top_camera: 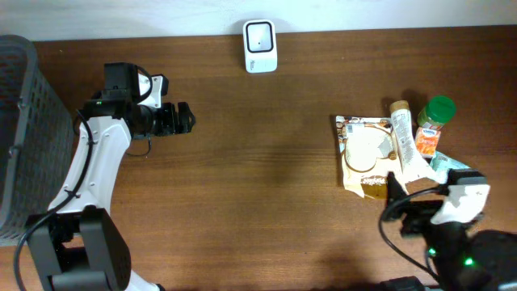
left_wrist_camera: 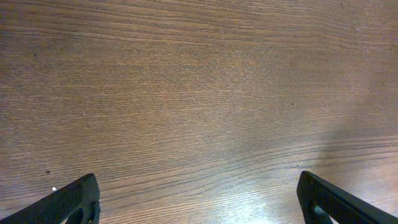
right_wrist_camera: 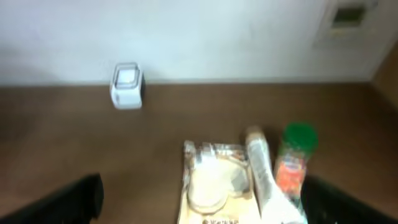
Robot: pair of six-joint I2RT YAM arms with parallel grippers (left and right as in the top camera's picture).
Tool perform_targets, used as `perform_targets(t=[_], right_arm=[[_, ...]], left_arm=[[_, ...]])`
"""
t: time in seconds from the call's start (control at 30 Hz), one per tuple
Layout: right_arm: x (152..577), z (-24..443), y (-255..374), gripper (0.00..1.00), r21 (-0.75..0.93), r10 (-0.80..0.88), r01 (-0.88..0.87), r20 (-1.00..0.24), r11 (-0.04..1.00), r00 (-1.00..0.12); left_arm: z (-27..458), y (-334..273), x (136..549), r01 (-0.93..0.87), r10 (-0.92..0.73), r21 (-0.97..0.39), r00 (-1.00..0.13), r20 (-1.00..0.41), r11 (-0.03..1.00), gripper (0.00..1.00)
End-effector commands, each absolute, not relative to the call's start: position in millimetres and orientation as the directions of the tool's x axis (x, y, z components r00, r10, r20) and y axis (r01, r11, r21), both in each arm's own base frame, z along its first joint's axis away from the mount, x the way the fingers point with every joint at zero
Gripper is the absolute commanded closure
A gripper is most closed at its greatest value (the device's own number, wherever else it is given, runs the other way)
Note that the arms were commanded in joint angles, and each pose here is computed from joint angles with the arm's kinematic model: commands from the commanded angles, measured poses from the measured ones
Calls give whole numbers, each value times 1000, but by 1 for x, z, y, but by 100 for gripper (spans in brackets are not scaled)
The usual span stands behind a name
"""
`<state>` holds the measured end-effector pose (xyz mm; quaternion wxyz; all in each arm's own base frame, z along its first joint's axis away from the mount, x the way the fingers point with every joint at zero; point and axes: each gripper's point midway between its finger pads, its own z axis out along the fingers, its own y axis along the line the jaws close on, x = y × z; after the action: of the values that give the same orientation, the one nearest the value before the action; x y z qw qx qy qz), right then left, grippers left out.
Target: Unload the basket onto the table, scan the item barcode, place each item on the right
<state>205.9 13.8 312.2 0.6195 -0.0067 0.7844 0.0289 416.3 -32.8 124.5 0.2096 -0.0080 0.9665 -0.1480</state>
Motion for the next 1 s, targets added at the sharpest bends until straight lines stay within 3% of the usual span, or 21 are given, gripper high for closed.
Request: perform_targets(t=[0.0,0.23,0.53,0.97], right_arm=[[218,274,32,2,-8,-33,-167,-988,986,-149],[233,210,35,2,-22,-22,-183,-1000,983,3],[242,158,35,2,-12,-27,-178,-996,984,-85],[243,160,35,2,-15,-25,-178,-998,984,-58]], left_arm=[[123,-33,416,56,-68,-288,-913,-403,956,1],[123,-33,416,56,-68,-288,-913,-402,956,1],[123,-33,416,56,-68,-288,-913,-402,956,1],[123,-33,416,56,-68,-288,-913,-402,956,1]])
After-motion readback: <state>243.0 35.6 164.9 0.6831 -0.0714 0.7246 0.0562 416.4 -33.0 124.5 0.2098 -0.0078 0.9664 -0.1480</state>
